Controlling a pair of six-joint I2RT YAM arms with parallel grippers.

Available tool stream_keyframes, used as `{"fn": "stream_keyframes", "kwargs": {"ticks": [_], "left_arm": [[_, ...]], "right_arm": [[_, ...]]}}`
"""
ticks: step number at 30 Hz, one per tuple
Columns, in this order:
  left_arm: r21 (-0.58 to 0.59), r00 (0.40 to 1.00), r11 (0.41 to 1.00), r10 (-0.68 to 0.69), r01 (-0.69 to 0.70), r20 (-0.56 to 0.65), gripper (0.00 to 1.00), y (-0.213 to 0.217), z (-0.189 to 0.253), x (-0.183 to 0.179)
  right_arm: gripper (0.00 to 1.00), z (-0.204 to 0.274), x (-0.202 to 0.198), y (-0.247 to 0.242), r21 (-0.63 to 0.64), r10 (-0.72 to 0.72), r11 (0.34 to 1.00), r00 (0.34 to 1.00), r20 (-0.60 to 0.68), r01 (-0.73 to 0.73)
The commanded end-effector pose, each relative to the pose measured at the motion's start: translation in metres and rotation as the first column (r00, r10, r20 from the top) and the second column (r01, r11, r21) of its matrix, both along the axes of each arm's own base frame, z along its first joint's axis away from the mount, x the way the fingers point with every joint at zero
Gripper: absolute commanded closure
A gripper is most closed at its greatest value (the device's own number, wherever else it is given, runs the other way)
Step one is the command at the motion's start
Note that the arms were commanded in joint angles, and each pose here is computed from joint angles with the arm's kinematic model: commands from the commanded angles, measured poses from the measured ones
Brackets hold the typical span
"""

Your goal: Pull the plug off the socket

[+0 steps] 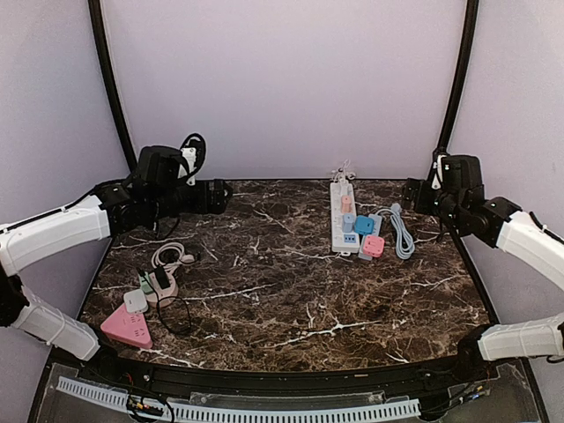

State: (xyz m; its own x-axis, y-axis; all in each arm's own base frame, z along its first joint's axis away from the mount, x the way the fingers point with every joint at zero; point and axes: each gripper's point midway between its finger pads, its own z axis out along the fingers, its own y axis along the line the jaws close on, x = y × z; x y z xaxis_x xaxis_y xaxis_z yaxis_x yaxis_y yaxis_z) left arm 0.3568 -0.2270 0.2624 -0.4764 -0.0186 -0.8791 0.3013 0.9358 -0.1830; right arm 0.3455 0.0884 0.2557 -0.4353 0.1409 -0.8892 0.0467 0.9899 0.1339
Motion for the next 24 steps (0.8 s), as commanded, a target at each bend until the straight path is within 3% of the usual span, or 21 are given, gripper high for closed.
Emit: {"fn": "stream_keyframes", "kwargs": {"ticks": [1, 9, 15, 20, 24], "left_arm": [[-0.05, 0.992, 0.991, 0.119, -0.121, -0.038, 0.01, 0.023, 0.009, 0.005], [-0.16, 0.986, 0.978, 0.116, -0.134, -0.117, 0.01, 0.021, 0.003, 0.019], [-0.219, 0.976, 0.967, 0.083, -0.127, -0.2, 0.01, 0.009, -0.014, 0.016], [-0.312, 0.96, 0.947, -0.023, -0.068, -0.278, 0.01, -0.012, -0.032, 0.003], [-0.383, 0.945, 0.923, -0.104, -0.025, -0.311, 0.01, -0.029, -0.04, -0.001]], "right_arm": [[0.02, 0.001, 0.0, 0.001, -0.002, 0.011, 1.0, 1.0, 0.014, -0.011], [0.01, -0.027, 0.018, 0.022, 0.07, 0.066, 0.996, 0.997, -0.044, -0.063], [0.01, -0.068, 0.033, 0.047, 0.195, 0.153, 0.974, 0.969, -0.194, -0.115], [0.02, -0.107, 0.033, 0.077, 0.327, 0.276, 0.928, 0.916, -0.292, -0.176], [0.08, -0.139, 0.035, 0.081, 0.367, 0.272, 0.922, 0.883, -0.383, -0.125]]}}
